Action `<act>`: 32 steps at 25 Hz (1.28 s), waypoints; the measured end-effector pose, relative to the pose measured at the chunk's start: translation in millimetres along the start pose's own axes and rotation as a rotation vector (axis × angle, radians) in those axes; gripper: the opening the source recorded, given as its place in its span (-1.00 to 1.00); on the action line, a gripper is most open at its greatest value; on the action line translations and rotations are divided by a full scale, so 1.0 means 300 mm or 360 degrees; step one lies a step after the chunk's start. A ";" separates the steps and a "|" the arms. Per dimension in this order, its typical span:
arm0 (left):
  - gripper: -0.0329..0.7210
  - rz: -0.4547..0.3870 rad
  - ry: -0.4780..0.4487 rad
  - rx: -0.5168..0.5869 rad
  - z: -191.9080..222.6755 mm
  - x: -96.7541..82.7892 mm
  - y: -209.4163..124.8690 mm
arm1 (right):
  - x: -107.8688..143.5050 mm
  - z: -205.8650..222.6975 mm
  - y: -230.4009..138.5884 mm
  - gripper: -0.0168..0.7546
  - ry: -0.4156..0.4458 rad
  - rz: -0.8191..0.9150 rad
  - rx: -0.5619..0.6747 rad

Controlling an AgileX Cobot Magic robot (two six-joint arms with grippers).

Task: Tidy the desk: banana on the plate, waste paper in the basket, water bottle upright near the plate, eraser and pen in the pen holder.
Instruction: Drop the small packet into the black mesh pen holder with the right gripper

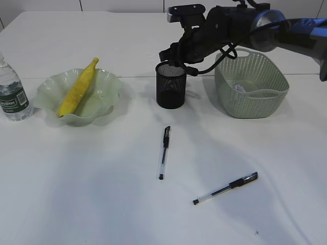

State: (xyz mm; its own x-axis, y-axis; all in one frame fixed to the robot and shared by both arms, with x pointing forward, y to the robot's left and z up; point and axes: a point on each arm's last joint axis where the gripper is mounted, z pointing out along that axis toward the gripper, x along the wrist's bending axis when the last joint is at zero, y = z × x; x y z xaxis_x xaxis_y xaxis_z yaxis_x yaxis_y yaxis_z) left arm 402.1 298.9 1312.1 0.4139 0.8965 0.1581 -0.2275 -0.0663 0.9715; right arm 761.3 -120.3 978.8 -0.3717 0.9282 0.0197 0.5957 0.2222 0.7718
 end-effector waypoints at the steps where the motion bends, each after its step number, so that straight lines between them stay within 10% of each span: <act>1: 0.57 0.0000 0.0000 0.0000 0.000 0.000 0.000 | 0.000 0.000 0.001 -0.22 -0.0001 0.0000 -0.0007; 32: 0.57 0.0000 0.0000 0.0000 0.000 0.000 0.000 | -0.043 0.019 -0.007 -0.05 -0.0008 0.0093 -0.0047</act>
State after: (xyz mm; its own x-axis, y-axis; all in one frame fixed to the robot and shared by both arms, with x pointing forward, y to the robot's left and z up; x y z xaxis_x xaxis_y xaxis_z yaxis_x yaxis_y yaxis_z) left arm 402.1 298.9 1312.1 0.4139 0.8965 0.1581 -0.2275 -0.0663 0.9715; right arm 768.9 -131.0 973.2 -0.3333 0.9407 0.0625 0.5949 0.1584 0.7880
